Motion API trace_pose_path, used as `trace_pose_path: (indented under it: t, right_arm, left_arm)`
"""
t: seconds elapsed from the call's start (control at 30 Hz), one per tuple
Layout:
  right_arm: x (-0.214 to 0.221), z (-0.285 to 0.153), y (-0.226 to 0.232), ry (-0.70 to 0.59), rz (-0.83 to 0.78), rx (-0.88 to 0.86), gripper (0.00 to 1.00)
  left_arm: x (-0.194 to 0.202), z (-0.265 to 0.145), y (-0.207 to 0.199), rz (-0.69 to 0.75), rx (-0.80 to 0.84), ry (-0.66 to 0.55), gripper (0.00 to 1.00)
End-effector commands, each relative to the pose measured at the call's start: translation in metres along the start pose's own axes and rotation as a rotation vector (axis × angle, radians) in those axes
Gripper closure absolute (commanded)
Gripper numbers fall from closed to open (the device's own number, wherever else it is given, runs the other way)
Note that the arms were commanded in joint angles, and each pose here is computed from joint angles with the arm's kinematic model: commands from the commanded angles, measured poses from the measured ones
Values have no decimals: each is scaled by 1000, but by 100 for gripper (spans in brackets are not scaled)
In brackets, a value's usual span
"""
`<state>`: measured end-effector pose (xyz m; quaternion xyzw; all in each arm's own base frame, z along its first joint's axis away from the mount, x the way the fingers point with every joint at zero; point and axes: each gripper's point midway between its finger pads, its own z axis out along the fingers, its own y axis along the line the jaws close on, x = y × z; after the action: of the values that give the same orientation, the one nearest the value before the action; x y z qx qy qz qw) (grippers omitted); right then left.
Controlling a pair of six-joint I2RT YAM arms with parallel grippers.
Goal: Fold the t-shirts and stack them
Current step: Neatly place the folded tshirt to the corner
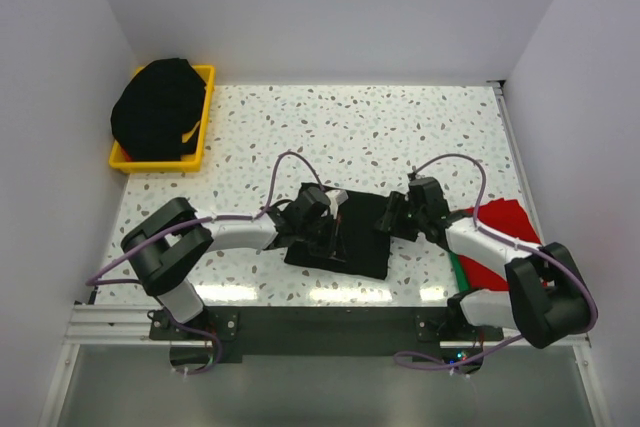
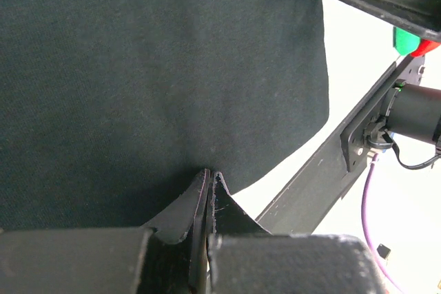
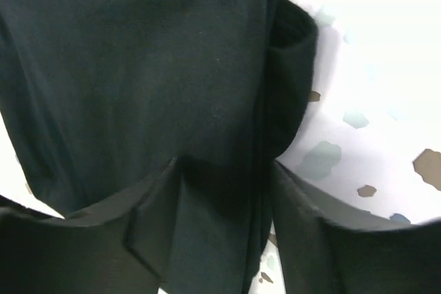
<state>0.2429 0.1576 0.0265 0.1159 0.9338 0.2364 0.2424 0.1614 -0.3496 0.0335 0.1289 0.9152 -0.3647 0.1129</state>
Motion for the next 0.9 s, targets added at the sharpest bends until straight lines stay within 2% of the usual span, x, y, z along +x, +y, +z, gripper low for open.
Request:
trace_pose_path:
  t: [0.0, 0.17, 0.2, 0.27, 0.3, 0.33, 0.57, 0.73, 0.87]
  right_arm:
    - [9, 7, -17, 2, 11, 99, 46]
    - [10, 5, -25, -3, 2, 139, 56]
    - [11, 5, -26, 0, 2, 144, 65]
    - [12, 8, -26, 8, -1, 149, 76]
    - [13, 9, -26, 11, -5, 155, 90]
    - [9, 9, -24, 9, -7, 159, 98]
    - [-14, -8, -28, -15, 10, 297, 100]
    - [-31, -24, -46, -39, 57, 507, 100]
    - [-46, -28, -43, -67, 82, 554, 100]
  left_arm:
    - [-15, -7, -19, 52, 35, -39, 100]
    - [-24, -12, -25, 71, 35, -69, 100]
    - [-27, -13, -27, 73, 40, -77, 100]
    - [-24, -15, -25, 72, 19, -60, 100]
    - [-27, -17, -28, 77, 22, -67, 100]
    - [-28, -19, -28, 81, 16, -70, 100]
    - [-49, -44, -24, 93, -7, -129, 100]
    - [-63, -61, -22, 92, -16, -171, 100]
    - [-64, -65, -20, 86, -16, -173, 100]
